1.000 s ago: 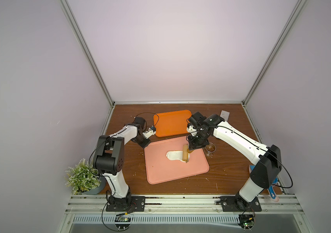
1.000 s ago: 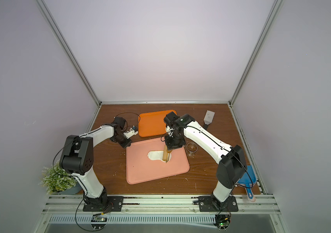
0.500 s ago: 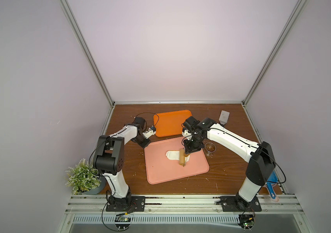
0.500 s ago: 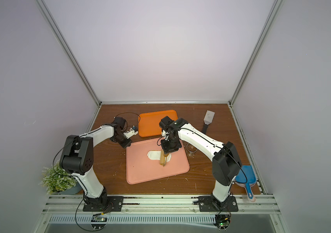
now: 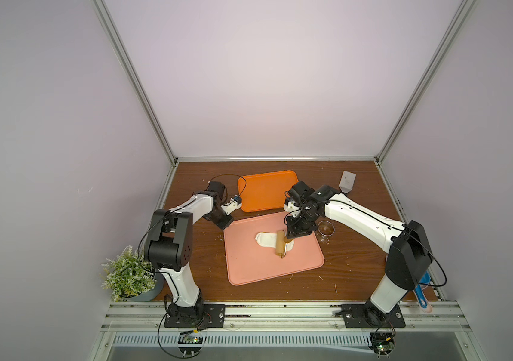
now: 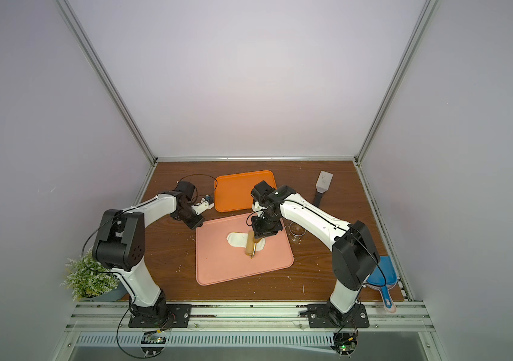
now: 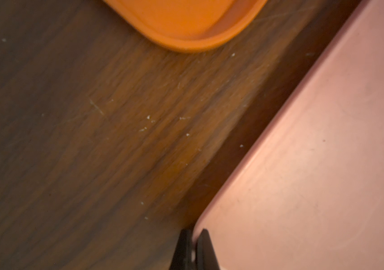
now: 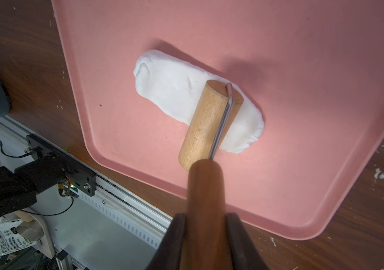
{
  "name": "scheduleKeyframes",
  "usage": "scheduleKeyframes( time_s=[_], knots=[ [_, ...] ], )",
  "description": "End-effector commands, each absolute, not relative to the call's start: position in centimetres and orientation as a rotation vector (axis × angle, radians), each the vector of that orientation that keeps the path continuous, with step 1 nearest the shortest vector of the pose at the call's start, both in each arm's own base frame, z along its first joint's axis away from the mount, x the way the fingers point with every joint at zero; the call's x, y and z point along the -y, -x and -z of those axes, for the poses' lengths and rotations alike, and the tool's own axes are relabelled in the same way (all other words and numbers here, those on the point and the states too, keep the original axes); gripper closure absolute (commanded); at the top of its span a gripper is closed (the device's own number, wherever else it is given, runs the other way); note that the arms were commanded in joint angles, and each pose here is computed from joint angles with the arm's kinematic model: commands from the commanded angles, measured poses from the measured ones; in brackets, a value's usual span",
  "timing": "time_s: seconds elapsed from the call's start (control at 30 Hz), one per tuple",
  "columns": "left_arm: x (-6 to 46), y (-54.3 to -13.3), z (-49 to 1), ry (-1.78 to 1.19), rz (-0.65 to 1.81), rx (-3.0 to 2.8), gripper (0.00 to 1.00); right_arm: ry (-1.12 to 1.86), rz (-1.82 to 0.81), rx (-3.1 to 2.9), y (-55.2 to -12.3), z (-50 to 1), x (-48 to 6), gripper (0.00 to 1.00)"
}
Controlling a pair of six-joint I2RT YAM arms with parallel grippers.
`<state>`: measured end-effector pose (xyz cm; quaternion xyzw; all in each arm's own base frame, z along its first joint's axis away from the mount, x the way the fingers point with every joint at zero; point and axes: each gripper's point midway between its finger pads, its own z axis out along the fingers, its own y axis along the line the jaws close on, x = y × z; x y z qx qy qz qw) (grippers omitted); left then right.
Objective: Roll out the dumpling wrappers from the dough
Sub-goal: Flatten out the dough on the work surface.
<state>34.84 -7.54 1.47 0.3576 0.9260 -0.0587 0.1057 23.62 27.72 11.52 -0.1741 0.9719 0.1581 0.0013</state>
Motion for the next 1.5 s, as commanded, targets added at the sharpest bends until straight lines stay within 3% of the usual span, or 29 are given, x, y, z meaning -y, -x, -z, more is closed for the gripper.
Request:
scheduleKeyframes(
  time_s=[0.0, 0.43, 0.63, 1.03, 1.47],
  knots=[
    [7.1, -31.6, 5.1, -1.090, 0.205, -2.882, 1.00, 0.681, -0.466, -3.144, -21.8, -3.7, -28.9, 1.00],
    [7.1, -31.6, 5.1, -1.091, 0.206, -2.883, 1.00, 0.778, -0.799, -2.685, -23.7, -18.8, -33.0, 1.00],
    [7.1, -31.6, 5.1, -1.090, 0.206, -2.884, 1.00, 0.782, -0.845, -2.623, -24.0, -22.3, -33.7, 1.00],
    [7.1, -31.6, 5.1, -1.091, 0.204, -2.885, 1.00, 0.712, -0.636, -2.780, -27.2, -17.9, -35.4, 1.00],
    [7.0, -31.6, 5.1, -1.089, 0.200, -2.882, 1.00, 0.648, -0.409, -3.009, -27.4, -12.1, -34.1, 1.00]
  ],
)
